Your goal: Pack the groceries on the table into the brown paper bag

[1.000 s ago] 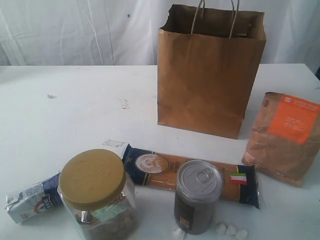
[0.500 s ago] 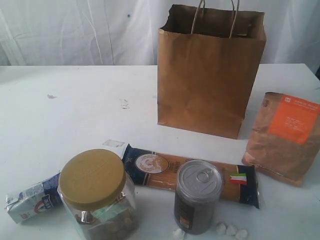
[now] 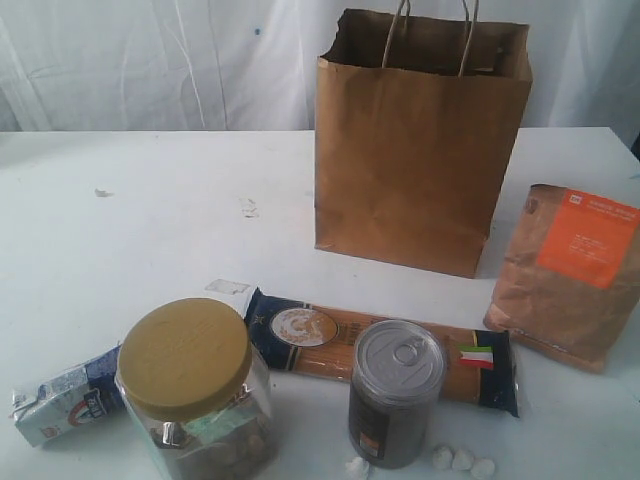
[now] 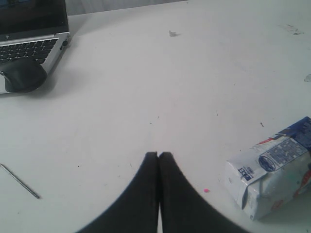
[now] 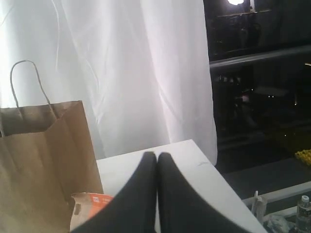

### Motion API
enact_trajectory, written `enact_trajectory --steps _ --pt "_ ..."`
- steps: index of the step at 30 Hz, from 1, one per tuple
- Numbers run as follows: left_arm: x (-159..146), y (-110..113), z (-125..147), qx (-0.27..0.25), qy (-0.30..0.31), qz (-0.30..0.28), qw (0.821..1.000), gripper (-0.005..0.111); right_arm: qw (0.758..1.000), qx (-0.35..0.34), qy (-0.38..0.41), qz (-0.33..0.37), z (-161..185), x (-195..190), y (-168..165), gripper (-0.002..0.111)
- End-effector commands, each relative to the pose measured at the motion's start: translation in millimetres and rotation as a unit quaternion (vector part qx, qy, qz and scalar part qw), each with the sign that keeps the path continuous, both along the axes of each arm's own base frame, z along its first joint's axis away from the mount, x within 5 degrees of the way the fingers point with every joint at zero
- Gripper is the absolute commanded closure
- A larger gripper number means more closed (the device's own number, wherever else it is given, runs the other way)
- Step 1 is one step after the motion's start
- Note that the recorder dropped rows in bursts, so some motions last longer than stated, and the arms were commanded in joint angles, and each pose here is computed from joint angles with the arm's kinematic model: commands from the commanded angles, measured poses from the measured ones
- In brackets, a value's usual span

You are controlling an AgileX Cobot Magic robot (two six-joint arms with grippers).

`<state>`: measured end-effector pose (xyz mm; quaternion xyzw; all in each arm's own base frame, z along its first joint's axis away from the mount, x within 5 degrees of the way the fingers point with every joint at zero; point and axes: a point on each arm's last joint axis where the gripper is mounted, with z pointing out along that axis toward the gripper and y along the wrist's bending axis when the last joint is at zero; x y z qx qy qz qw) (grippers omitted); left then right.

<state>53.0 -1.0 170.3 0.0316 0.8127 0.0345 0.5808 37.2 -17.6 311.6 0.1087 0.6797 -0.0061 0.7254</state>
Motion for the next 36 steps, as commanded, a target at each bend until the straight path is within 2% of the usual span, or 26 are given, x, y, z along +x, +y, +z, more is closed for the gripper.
enact_trajectory --steps 1,14,20,29,32,34,36 --pt "0 -1 -1 -0.006 -0.002 -0.003 1.0 0.107 1.0 0.0 0.003 -0.001 -2 0 0 0.108" --pt "0 -1 -1 -0.006 -0.002 -0.003 1.0 0.107 0.999 0.004 0.043 -0.019 -41 -5 -4 0.108" --pt "0 -1 -1 -0.006 -0.002 -0.003 1.0 0.107 0.993 -0.034 0.111 0.001 -54 -5 0 0.108" --pt "0 -1 -1 -0.006 -0.002 -0.003 1.0 0.107 0.988 -0.109 0.106 0.025 -65 2 6 0.108" --pt "0 -1 -1 -0.006 -0.002 -0.003 1.0 0.107 0.986 -0.104 0.121 0.038 -91 10 8 0.108" --pt "0 -1 -1 -0.006 -0.002 -0.003 1.0 0.107 0.984 -0.061 0.161 0.053 -118 14 11 0.108" --pt "0 -1 -1 -0.006 -0.002 -0.003 1.0 0.107 0.984 -0.057 0.157 0.066 -129 16 13 0.108"
